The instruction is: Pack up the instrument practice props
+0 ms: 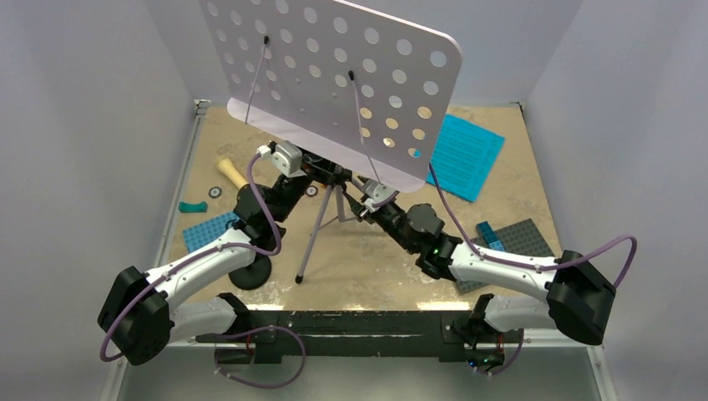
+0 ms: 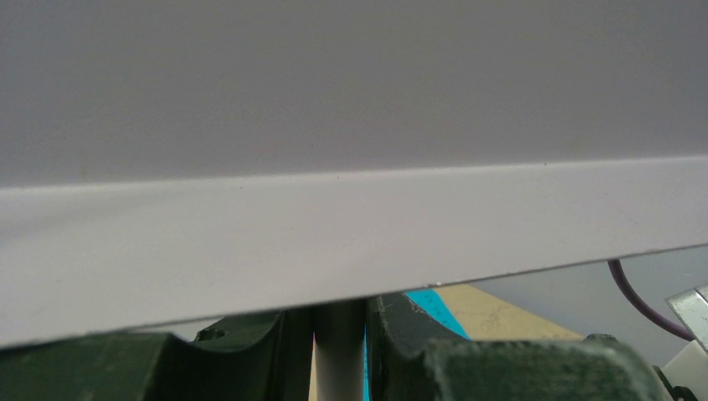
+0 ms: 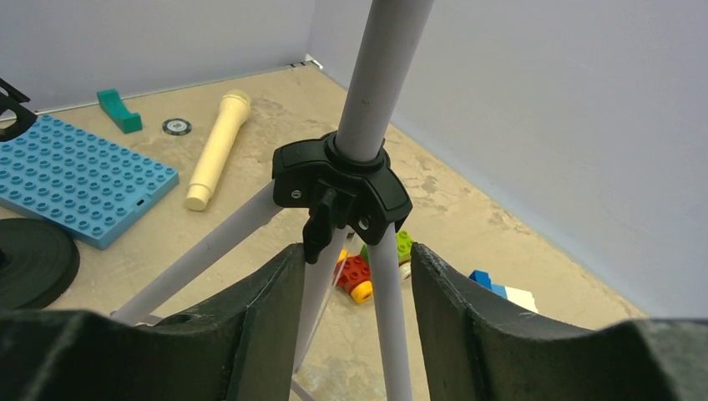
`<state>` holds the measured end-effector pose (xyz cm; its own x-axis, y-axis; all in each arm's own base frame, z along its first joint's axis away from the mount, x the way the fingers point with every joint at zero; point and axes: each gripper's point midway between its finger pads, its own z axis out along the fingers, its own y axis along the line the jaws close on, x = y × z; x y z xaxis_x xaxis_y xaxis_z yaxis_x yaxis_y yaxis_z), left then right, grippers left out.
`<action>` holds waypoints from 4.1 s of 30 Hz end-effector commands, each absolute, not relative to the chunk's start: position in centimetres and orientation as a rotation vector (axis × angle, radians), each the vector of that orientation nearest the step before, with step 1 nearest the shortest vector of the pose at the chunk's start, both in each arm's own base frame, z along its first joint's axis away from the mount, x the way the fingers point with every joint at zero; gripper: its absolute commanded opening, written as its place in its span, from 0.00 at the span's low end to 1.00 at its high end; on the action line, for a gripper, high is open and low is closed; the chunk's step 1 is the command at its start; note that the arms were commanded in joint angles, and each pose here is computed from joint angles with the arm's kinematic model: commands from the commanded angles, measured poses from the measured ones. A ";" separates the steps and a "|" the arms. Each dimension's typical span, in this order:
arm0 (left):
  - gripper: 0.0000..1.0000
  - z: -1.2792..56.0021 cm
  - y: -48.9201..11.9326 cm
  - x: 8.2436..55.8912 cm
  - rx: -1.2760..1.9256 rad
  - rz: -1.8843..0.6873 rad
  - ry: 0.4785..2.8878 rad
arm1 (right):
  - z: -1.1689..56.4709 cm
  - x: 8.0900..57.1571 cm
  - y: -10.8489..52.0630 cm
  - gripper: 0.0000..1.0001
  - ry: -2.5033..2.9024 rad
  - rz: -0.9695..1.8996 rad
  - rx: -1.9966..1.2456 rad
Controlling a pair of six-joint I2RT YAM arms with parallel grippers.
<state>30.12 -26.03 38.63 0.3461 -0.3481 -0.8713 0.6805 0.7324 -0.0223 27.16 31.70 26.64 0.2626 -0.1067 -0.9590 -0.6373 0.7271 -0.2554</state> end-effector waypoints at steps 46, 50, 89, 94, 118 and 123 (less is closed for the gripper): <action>0.00 33.5 -27.7 30.4 0.440 -0.705 1.217 | 30.6 26.6 34.3 0.37 1.146 0.420 -0.717; 0.00 33.4 -27.8 30.4 0.441 -0.707 1.220 | 29.9 26.7 33.9 0.42 1.164 0.403 -0.718; 0.00 32.9 -28.3 30.9 0.442 -0.720 1.265 | 31.8 26.7 33.4 0.00 0.649 -0.413 -0.931; 0.00 33.1 -28.4 31.4 0.432 -0.702 1.265 | 33.0 25.5 31.7 0.61 0.862 -0.210 -0.784; 0.00 32.1 -27.9 31.1 0.416 -0.705 1.261 | 20.3 18.4 29.6 0.77 1.861 1.069 -0.285; 0.00 31.8 -27.9 30.3 0.429 -0.725 1.251 | 24.5 20.2 28.7 0.79 1.838 1.395 -0.113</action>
<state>30.99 -25.79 38.46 0.3271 -0.3369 -0.8829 0.6474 0.7605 -0.0504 22.06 27.10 20.14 -0.4849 0.2647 -0.8336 -0.5377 0.6614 0.5228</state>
